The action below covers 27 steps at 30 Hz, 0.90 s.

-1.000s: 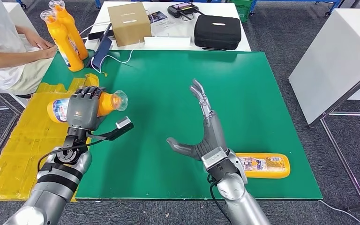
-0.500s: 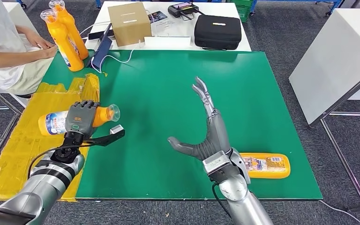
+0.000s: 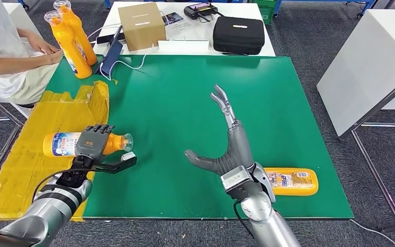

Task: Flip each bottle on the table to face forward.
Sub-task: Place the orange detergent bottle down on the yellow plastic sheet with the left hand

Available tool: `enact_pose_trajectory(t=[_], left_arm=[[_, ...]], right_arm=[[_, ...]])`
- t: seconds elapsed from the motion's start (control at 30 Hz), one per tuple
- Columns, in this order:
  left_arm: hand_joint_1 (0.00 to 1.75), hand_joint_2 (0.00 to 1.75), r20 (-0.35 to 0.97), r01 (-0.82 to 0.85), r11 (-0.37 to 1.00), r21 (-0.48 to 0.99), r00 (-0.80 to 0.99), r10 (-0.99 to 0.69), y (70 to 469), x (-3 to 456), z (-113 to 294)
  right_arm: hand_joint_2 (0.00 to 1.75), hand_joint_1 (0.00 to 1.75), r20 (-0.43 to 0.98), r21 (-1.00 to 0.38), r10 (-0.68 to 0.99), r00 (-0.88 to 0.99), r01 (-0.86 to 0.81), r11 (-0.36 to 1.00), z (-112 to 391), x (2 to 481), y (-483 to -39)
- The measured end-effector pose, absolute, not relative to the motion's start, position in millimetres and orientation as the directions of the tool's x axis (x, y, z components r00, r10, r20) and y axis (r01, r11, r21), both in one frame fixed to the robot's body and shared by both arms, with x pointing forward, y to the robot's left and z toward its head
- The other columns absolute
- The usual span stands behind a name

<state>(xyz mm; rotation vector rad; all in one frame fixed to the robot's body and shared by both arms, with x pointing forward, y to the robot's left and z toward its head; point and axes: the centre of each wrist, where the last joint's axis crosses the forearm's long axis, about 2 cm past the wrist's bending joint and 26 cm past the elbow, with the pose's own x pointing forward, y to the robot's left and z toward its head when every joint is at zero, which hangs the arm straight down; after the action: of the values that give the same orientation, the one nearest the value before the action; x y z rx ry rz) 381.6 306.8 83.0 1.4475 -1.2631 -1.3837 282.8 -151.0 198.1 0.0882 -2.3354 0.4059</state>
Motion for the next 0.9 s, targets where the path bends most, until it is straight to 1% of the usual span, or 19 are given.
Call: enact_pose_trajectory(t=[0.5,0.67,0.73,0.77,0.83,0.9], left_arm=[[0.0,1.75,-0.23,-0.129,-0.22,0.967,-0.073,-0.97,306,380,80],[0.0,1.75,-0.171,-0.087,-0.164,0.983,-0.073,-0.983,307,381,80],[0.0,1.75,-0.099,-0.091,-0.091,0.992,-0.087,-0.991,307,381,80],[0.0,1.75,-0.027,-0.093,-0.017,0.995,-0.111,-0.993,307,380,79],[0.0,1.75,0.212,-0.09,0.23,0.969,-0.179,-0.961,305,374,75],[0.0,1.75,0.492,-0.108,0.527,0.843,-0.241,-0.836,301,364,74]], right_arm=[[1.75,0.0,0.692,-0.279,0.066,-0.719,-0.182,0.943,199,283,-150],[1.75,0.0,0.684,-0.301,0.084,-0.724,-0.176,0.937,199,283,-150],[1.75,0.0,0.679,-0.33,0.118,-0.724,-0.158,0.931,199,283,-151],[1.75,0.0,0.671,-0.363,0.158,-0.725,-0.136,0.922,198,283,-152],[1.75,0.0,0.634,-0.465,0.276,-0.722,-0.07,0.883,196,283,-156],[1.75,0.0,0.575,-0.579,0.399,-0.714,-0.011,0.815,190,283,-164]])
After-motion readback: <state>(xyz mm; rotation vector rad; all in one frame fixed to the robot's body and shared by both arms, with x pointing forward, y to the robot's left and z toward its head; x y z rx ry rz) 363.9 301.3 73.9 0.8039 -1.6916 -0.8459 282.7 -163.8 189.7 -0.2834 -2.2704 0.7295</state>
